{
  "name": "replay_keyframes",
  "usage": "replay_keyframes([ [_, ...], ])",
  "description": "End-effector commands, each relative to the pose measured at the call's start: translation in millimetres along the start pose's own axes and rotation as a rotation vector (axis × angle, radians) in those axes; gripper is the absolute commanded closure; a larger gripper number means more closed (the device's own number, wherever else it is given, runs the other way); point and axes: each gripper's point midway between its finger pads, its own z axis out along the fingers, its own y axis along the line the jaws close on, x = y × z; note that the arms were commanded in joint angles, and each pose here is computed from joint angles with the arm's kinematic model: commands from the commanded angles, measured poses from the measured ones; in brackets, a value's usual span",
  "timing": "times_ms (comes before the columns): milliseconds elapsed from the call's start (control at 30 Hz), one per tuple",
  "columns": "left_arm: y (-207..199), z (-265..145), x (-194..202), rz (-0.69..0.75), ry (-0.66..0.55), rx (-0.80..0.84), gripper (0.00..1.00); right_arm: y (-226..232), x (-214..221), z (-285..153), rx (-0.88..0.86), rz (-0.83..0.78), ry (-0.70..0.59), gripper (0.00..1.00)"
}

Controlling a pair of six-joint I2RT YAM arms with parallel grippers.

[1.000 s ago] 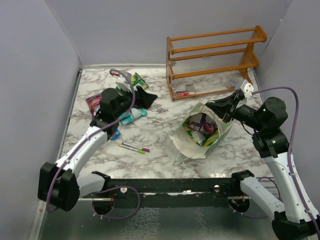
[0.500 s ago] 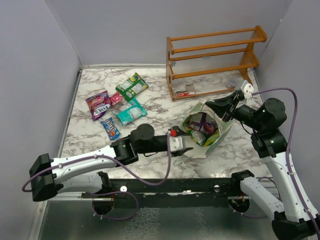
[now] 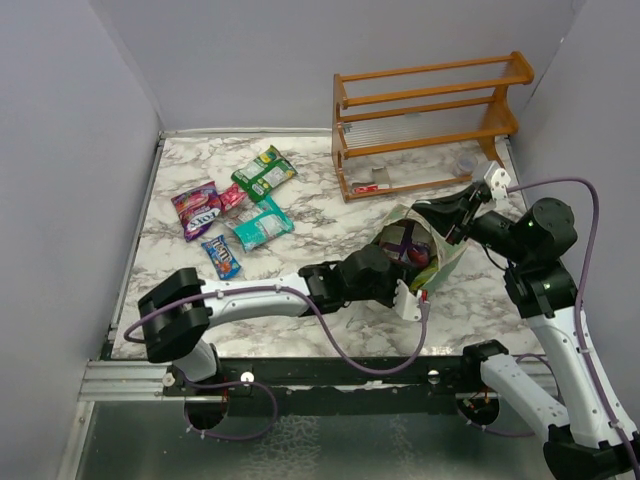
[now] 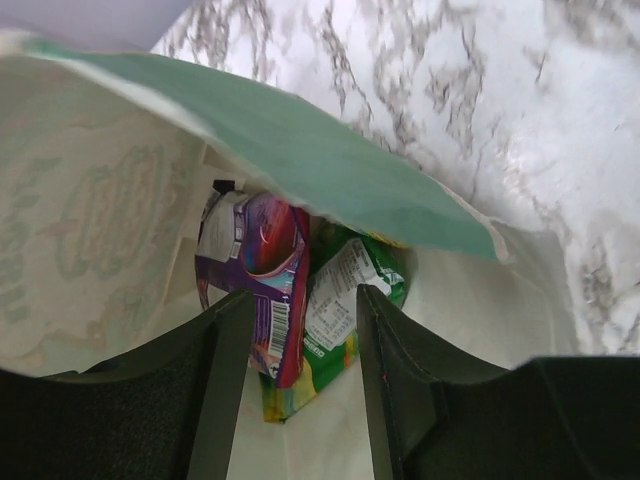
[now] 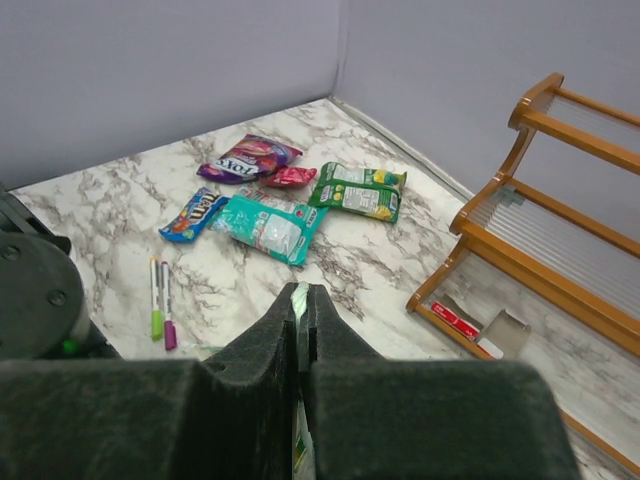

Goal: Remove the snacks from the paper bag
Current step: Take out the snack from the paper bag.

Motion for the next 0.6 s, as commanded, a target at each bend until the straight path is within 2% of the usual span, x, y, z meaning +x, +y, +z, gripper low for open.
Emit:
replay_keyframes([
  [0, 11.3, 18.5, 17.0, 0.141, 0.095, -0.023, 0.52, 10.6, -33.0, -4.3, -0.04, -0.065, -0.074, 0.98],
  [133, 16.3, 31.3, 37.4, 0.145, 0.147, -0.023, 0.54, 12.2, -32.8, -4.3, -0.049, -0.064, -0.074, 0.98],
  [333, 17.7, 37.1, 60.1, 0.105, 0.14, -0.022, 0.53, 13.9, -36.7, -5.3, -0.053, -0.068, -0.083, 0.98],
  [567, 24.6, 47.0, 83.8, 0.072, 0.164, -0.013, 0.47, 16.3, -38.8, -5.7, -0.066, -0.071, -0.087, 0.98],
])
